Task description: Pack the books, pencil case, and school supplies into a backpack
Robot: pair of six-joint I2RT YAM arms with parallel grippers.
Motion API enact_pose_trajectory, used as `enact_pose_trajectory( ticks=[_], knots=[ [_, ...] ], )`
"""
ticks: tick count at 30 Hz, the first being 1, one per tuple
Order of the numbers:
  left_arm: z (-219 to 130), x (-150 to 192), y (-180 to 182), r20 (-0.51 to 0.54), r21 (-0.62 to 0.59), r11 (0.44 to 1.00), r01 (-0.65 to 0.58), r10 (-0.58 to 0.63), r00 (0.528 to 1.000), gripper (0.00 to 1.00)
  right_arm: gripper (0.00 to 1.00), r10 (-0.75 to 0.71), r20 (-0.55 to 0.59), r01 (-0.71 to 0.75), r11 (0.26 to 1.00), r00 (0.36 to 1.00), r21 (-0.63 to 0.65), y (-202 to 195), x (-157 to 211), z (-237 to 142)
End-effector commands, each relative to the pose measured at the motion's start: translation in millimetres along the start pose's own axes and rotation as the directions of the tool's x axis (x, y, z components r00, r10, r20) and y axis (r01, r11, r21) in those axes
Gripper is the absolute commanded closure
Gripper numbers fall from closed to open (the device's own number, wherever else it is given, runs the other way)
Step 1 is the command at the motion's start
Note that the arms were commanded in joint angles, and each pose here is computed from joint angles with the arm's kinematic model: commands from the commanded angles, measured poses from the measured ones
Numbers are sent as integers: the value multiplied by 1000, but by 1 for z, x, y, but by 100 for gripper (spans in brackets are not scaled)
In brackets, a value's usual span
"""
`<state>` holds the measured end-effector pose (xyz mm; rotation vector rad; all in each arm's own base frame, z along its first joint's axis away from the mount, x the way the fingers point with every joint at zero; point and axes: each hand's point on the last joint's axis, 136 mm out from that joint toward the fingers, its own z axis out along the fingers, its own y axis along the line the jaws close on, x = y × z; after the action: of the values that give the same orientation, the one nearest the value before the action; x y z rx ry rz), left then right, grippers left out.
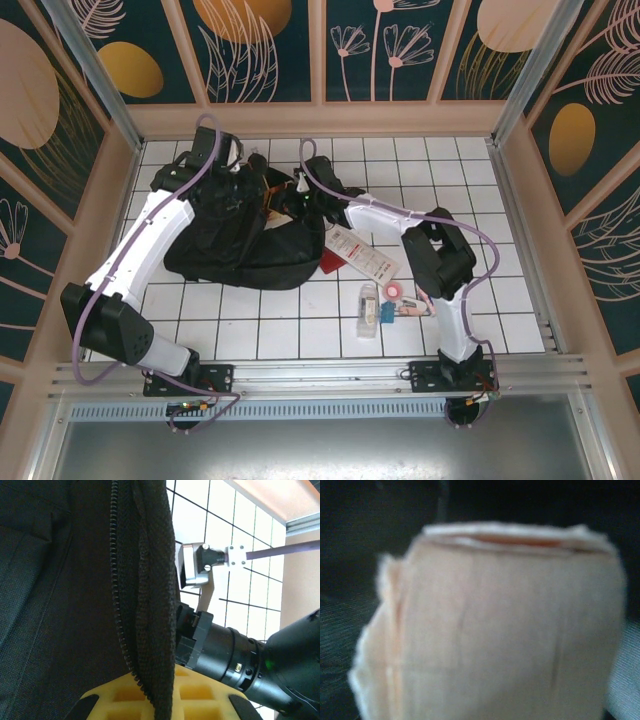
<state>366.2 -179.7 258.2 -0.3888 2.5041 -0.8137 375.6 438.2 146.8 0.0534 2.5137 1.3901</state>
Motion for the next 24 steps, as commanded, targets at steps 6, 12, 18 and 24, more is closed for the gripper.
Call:
enact_pose_trajectory(
  ticks=[6, 12, 18, 24],
  knots=[
    [-26, -28, -25, 63, 68, 997, -46, 42, 997, 100, 100, -127, 3, 127, 991, 992, -34, 42, 11, -49],
    [-27, -26, -36, 36, 120, 992, -27, 23, 999, 100, 100, -114, -26, 109, 983, 993, -151, 68, 15, -47],
    [-17, -13, -45, -30, 225, 974, 37, -31, 999, 100, 100, -69, -80, 49, 973, 994, -225, 70, 7, -6],
    [-8, 1, -49, -92, 304, 948, 94, -69, 993, 100, 95, -50, -107, 22, 970, 993, -242, 69, 9, 40]
  ],
)
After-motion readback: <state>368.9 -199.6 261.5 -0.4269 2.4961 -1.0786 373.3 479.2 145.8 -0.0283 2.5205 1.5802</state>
